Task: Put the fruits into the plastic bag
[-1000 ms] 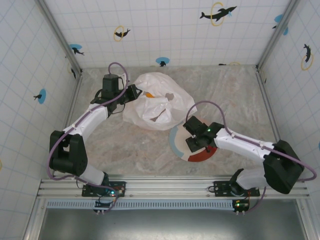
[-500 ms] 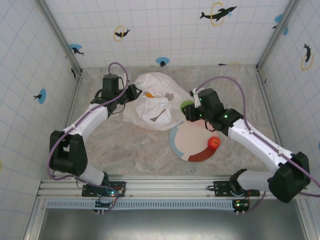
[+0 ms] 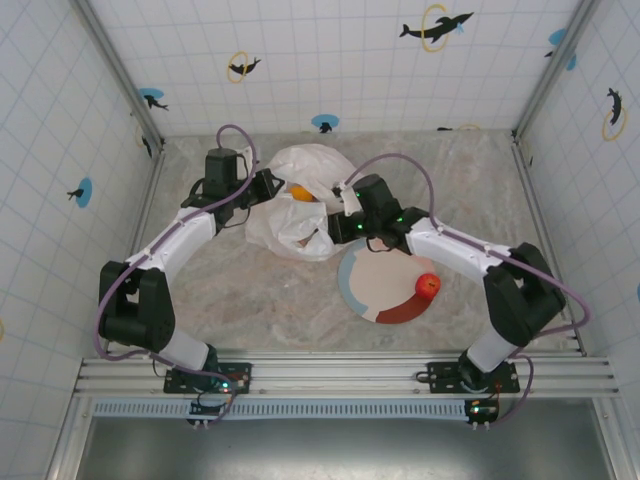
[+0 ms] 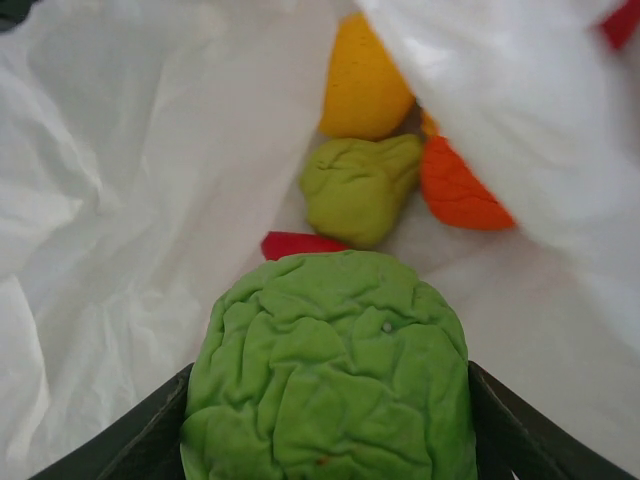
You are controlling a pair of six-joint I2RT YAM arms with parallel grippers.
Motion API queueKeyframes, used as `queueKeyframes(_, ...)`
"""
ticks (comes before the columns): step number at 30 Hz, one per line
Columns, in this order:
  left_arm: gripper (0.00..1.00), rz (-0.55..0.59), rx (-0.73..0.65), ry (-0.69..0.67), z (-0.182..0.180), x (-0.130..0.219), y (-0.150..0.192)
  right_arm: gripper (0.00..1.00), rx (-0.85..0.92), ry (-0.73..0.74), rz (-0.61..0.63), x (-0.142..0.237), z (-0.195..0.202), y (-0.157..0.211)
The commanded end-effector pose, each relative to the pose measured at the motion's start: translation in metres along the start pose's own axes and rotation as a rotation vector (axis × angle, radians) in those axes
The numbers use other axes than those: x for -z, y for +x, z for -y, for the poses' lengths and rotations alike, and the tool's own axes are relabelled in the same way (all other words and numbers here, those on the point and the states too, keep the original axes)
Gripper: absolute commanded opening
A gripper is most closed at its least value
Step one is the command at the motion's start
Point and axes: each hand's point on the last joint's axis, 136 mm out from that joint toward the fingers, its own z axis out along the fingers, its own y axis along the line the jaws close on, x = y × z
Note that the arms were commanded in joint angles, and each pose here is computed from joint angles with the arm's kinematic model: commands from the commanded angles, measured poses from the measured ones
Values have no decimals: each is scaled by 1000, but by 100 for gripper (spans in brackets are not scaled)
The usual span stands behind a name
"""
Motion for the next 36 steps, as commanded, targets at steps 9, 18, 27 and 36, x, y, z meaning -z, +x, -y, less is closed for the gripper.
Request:
queueKeyframes(9, 0, -2, -16, 14, 7, 4, 1, 58, 30, 52, 82, -41, 7, -49)
queueKeyframes(18, 0, 4, -18, 15, 9, 5, 0, 62, -33, -91, 73, -75, -17, -52)
queueKeyframes(27, 0, 56, -43, 13, 15, 16, -9, 77, -61, -189, 23, -82, -29, -47)
queueKeyframes(36, 0, 62, -43, 8, 15, 17, -11, 83, -66, -191, 29, -74, -26, -52)
